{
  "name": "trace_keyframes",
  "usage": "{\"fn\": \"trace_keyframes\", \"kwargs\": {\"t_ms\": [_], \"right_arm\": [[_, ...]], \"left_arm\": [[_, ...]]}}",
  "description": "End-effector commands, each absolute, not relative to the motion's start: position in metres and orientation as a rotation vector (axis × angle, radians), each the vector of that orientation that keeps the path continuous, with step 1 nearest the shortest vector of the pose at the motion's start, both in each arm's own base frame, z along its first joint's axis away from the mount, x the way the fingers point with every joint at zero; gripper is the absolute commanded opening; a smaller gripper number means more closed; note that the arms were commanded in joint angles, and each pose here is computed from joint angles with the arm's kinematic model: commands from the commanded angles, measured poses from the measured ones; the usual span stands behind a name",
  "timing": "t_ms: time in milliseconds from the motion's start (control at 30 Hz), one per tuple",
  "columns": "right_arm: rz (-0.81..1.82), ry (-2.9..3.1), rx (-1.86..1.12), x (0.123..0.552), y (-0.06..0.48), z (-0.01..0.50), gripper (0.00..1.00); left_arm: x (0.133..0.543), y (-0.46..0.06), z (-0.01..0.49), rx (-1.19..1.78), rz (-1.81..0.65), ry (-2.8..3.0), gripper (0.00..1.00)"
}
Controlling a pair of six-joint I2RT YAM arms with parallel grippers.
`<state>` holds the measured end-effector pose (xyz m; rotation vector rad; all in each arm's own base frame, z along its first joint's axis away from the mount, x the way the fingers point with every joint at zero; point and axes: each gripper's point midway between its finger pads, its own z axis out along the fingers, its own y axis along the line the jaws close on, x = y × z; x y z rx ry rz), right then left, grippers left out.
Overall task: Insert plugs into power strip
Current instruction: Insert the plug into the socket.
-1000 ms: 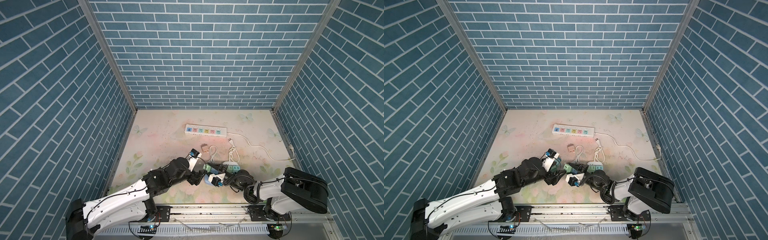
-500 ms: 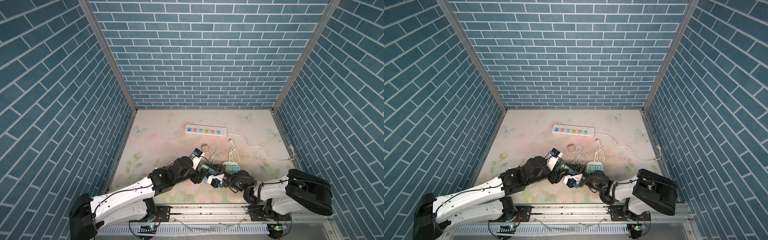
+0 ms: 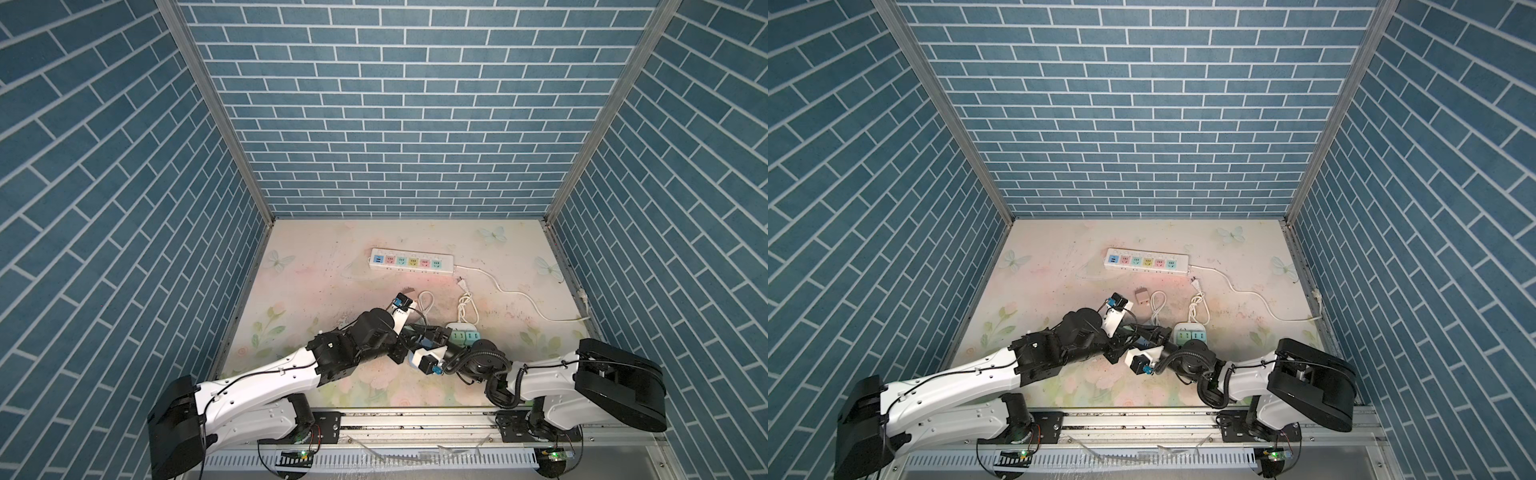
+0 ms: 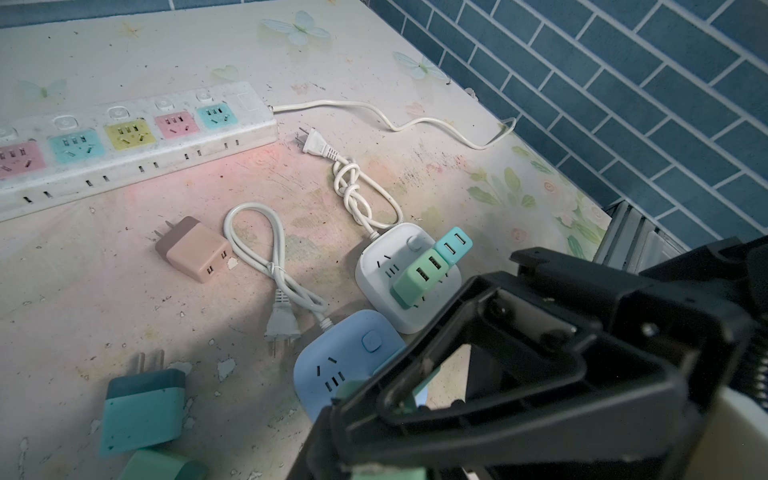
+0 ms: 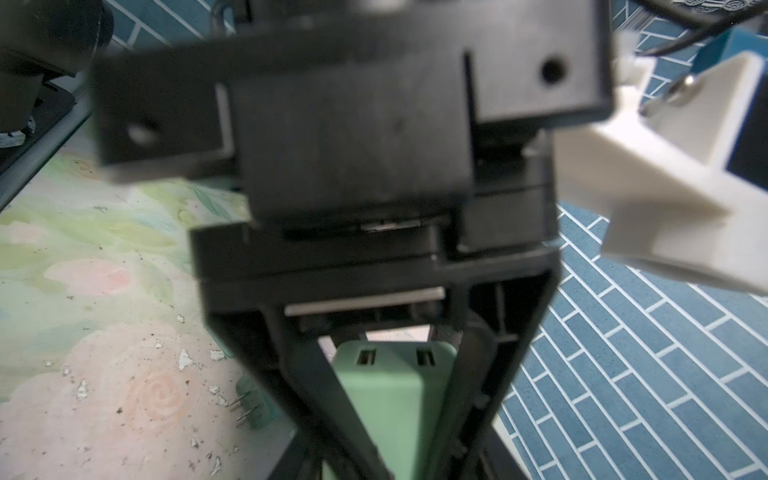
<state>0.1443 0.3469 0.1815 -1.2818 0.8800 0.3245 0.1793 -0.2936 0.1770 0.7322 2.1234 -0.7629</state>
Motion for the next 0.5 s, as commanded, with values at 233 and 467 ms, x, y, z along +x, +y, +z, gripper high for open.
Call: {"fn": "trace_keyframes", "kwargs": {"t_ms": [233,467], "right_arm": [[0.344,0.906,-1.112,0.146,0.325,0.217,0.75],[0.275,1.008,-1.057,0.159,0.301,0.223,0.87]], "left_arm": [[0.189,-0.265,0.207,0.787,-0.548,2.039,0.00],[0.198,-0.222,0.225,0.799,-0.287,1.986,0.00]]}}
